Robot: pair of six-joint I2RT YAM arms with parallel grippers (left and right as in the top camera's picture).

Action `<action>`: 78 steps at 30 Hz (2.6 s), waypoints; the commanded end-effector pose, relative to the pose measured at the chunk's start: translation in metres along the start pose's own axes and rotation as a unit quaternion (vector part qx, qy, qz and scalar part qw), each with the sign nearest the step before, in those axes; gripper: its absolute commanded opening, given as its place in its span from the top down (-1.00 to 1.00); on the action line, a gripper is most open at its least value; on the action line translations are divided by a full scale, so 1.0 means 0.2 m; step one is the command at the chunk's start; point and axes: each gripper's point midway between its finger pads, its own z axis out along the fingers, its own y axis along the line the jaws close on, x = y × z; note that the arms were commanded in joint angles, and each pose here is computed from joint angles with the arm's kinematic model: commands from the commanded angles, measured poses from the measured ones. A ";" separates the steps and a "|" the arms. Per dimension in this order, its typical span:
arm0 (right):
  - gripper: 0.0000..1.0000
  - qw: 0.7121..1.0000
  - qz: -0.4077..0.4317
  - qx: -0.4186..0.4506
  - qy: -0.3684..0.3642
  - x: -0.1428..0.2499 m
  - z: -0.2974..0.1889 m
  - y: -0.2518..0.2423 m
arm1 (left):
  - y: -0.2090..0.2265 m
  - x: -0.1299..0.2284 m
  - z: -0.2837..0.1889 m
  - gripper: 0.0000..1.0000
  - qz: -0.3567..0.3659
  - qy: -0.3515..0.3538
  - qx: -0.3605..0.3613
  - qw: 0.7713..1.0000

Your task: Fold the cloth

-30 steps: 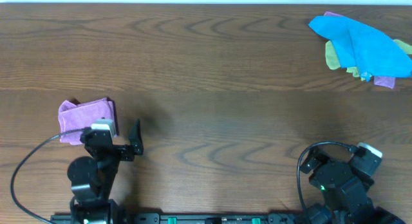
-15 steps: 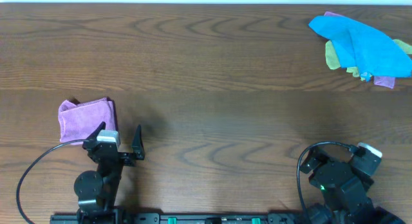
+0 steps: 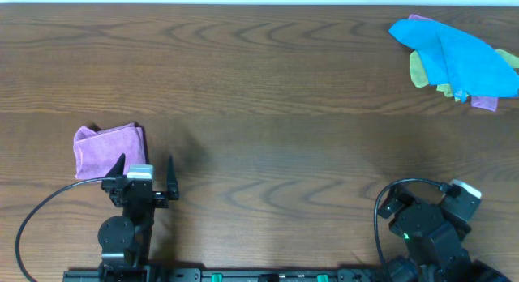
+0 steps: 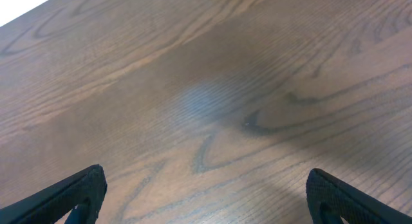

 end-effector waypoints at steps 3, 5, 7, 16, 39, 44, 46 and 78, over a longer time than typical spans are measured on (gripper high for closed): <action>-0.99 1.000 0.008 0.007 -0.007 -0.01 0.00 -0.02 | 0.01 0.10 0.01 -0.91 0.011 0.023 -0.013 1.000; -0.99 1.000 0.008 0.008 -0.007 -0.01 0.00 -0.02 | 0.01 0.10 0.01 -0.91 0.011 0.023 -0.013 1.000; -0.99 1.000 0.008 0.007 -0.007 -0.01 0.00 -0.02 | 0.01 0.10 0.01 -0.90 0.011 0.023 -0.013 1.000; -0.99 1.000 0.008 0.008 -0.007 -0.01 0.00 -0.02 | 0.01 0.10 0.01 -0.91 0.011 0.023 -0.013 1.000; -0.99 0.991 0.096 0.076 -0.052 -0.07 0.04 -0.18 | 0.01 0.10 0.01 -0.91 0.011 0.023 -0.013 1.000; -0.98 0.983 0.169 0.038 -0.054 0.06 0.22 -0.18 | 0.01 0.10 0.01 -0.91 0.011 0.023 -0.013 1.000; -0.99 0.990 0.130 0.010 -0.053 0.09 0.29 -0.14 | 0.01 0.10 0.01 -0.90 0.011 0.023 -0.013 1.000; -0.99 0.961 -0.259 -0.069 -0.064 0.33 0.54 -0.08 | 0.01 0.10 0.01 -0.90 0.011 0.023 -0.013 1.000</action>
